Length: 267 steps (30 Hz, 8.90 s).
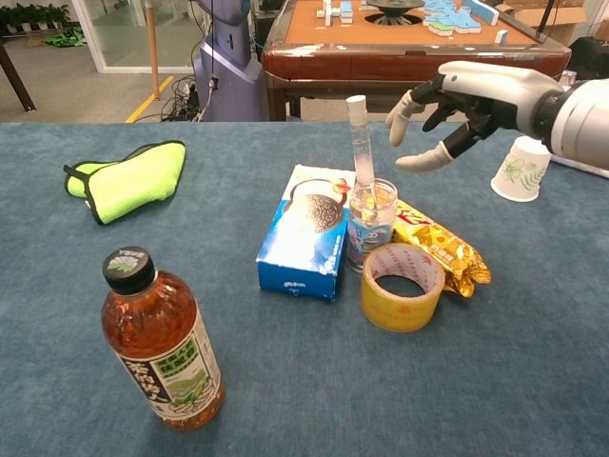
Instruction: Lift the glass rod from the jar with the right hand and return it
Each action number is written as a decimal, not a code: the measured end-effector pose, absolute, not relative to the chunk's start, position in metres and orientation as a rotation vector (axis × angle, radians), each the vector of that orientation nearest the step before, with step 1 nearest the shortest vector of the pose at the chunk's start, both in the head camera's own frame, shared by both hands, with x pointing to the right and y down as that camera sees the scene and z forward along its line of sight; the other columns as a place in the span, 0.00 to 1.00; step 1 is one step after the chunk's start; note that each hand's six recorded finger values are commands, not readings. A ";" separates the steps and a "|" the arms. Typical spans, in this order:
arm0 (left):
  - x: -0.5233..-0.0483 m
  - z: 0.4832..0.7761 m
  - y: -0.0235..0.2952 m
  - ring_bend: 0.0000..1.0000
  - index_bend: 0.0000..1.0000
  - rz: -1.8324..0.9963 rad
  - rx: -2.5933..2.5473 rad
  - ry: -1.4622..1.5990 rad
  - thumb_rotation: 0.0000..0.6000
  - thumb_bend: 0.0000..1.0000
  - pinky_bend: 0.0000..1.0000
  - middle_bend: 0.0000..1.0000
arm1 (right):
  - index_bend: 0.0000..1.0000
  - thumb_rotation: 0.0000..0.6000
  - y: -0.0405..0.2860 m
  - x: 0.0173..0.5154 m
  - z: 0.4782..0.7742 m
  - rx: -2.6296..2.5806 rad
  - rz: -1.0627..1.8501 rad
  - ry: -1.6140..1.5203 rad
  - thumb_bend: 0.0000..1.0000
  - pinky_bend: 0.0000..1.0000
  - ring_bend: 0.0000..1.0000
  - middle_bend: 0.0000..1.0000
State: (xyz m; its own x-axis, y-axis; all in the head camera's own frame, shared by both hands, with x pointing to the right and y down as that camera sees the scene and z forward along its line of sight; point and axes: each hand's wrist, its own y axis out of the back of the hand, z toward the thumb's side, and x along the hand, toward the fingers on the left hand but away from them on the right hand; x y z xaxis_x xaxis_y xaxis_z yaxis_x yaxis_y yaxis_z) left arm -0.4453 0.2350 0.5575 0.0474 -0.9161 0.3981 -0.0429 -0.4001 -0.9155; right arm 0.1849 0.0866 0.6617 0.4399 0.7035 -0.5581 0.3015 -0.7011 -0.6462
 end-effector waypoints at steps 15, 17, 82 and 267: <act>-0.448 0.556 0.236 0.31 0.25 -1.466 -1.556 0.992 1.00 0.24 0.16 0.25 | 0.48 1.00 0.082 0.168 0.678 -2.275 1.206 -0.807 0.31 0.18 0.08 0.23; -0.447 0.556 0.236 0.31 0.25 -1.467 -1.556 0.988 1.00 0.24 0.16 0.25 | 0.48 1.00 0.083 0.166 0.681 -2.282 1.212 -0.784 0.31 0.18 0.08 0.23; -0.452 0.558 0.235 0.31 0.25 -1.484 -1.544 0.989 1.00 0.24 0.16 0.25 | 0.56 1.00 0.090 0.160 0.687 -2.347 1.148 -0.784 0.51 0.18 0.09 0.29; -0.449 0.555 0.237 0.31 0.25 -1.473 -1.557 0.979 1.00 0.24 0.16 0.25 | 0.67 1.00 0.075 0.189 0.623 -2.288 0.850 -1.013 0.54 0.19 0.26 0.44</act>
